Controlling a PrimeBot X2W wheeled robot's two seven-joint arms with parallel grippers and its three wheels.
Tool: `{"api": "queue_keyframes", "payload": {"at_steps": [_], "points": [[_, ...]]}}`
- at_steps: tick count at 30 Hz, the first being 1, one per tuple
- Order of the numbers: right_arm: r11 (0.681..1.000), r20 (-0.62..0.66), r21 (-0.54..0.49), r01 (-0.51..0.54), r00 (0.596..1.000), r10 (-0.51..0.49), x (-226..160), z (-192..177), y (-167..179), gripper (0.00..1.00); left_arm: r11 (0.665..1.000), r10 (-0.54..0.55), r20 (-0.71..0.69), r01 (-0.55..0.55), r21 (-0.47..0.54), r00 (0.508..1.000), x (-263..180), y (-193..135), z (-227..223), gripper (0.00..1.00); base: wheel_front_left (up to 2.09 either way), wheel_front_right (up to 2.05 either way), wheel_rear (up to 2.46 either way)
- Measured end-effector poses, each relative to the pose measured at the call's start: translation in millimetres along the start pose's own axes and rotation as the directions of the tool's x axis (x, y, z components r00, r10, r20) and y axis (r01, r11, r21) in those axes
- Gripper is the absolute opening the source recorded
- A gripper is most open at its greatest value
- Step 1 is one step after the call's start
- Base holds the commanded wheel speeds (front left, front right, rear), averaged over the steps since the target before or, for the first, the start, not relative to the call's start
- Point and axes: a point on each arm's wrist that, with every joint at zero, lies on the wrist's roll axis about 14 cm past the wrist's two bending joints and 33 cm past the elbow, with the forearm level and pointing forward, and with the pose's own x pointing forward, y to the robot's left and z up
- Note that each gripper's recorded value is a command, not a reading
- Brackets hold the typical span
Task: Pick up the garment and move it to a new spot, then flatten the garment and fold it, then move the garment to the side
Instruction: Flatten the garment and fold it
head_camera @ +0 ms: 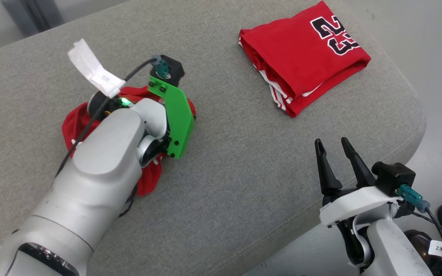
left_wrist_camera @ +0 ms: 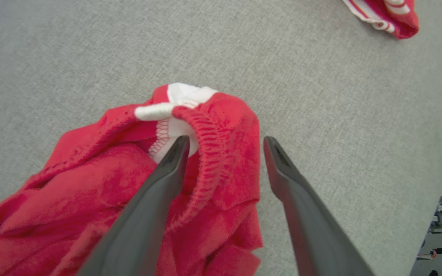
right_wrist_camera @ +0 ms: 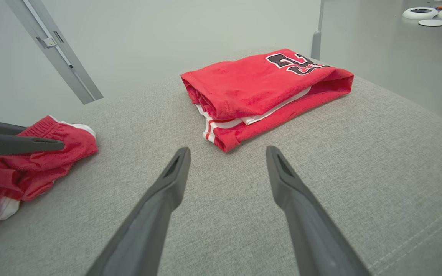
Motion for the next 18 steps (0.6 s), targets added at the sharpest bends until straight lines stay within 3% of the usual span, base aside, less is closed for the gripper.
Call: {"api": "queue_keyframes", "payload": {"at_steps": [1,4,8,12,18], "points": [[1.000,0.000,0.001,-0.002,1.000,0.002,0,0,1,1.00,1.000,-0.021,0.008,0.021,0.006,1.000,1,-9,1,0.00,0.00,0.00,0.00],[1.000,0.000,0.002,-0.008,1.000,0.008,2,0,2,1.00,0.999,-0.047,0.061,0.045,0.026,0.997,-1,-19,7,0.00,0.00,0.00,0.00],[1.000,0.004,0.002,-0.009,1.000,0.009,5,1,3,1.00,0.999,-0.032,0.290,0.023,0.036,0.956,-14,-12,46,0.00,0.00,0.00,0.00],[1.000,0.006,-0.004,-0.018,1.000,0.018,8,0,5,1.00,0.996,-0.027,0.567,-0.027,0.088,0.823,-51,-9,113,0.00,0.00,0.00,0.00],[0.999,0.009,-0.003,-0.050,0.999,0.050,12,1,16,1.00,0.978,-0.105,0.774,-0.074,0.193,0.624,-114,-25,172,0.00,0.00,0.00,0.00]]}}
